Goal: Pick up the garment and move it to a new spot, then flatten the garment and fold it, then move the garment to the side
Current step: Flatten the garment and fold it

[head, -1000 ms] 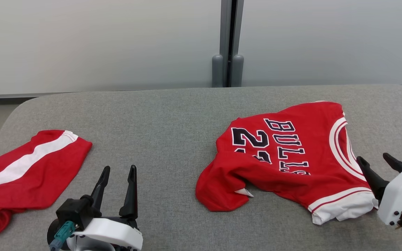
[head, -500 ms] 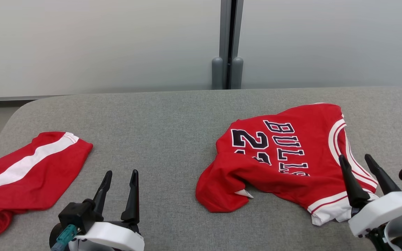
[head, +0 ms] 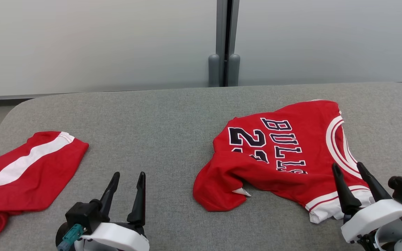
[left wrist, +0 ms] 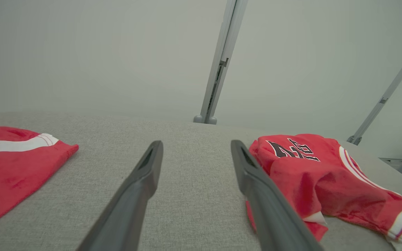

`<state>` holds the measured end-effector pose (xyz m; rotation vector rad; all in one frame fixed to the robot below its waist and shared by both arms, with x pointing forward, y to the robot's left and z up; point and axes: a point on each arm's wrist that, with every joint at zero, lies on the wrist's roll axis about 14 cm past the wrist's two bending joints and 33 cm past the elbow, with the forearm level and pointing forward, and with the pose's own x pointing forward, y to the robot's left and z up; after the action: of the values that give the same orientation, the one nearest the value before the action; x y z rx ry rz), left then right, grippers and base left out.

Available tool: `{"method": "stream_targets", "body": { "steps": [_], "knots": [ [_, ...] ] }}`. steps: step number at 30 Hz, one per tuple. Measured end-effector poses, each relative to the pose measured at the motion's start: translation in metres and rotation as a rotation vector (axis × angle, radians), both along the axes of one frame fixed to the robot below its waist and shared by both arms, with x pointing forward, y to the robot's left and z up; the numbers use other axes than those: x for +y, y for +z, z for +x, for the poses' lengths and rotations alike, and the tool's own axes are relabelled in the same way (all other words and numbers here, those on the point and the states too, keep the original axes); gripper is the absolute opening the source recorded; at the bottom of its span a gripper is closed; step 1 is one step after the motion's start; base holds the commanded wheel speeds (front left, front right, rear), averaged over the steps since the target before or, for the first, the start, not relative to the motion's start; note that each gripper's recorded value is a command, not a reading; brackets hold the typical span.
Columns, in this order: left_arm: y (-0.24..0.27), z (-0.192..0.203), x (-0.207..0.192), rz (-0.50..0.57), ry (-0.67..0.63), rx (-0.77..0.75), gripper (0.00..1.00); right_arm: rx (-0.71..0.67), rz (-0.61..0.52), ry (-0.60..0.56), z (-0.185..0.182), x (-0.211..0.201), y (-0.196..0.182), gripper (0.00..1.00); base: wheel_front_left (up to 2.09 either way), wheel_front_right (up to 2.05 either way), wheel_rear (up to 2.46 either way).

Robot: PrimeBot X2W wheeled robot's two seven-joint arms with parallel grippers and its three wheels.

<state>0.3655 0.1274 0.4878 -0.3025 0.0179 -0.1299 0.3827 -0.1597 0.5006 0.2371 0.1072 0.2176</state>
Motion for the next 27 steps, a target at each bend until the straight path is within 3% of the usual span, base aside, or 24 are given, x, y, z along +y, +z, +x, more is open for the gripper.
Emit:
{"method": "stream_targets", "body": {
  "steps": [6, 17, 27],
  "knots": [
    [-0.008, 0.000, -0.027, -0.025, -0.104, 0.068, 1.00, 0.013, 0.000, 0.004, 0.001, 0.000, -0.004, 1.00, 0.00, 0.00, 0.00],
    [-0.066, -0.036, -0.121, -0.042, -0.478, 0.437, 1.00, 0.027, -0.003, -0.050, 0.002, -0.019, -0.008, 1.00, 0.00, 0.00, 0.00],
    [-0.087, -0.040, -0.149, -0.074, -0.569, 0.554, 1.00, 0.049, -0.007, -0.105, -0.001, -0.037, -0.017, 1.00, 0.00, 0.00, 0.00]
  ]
}}
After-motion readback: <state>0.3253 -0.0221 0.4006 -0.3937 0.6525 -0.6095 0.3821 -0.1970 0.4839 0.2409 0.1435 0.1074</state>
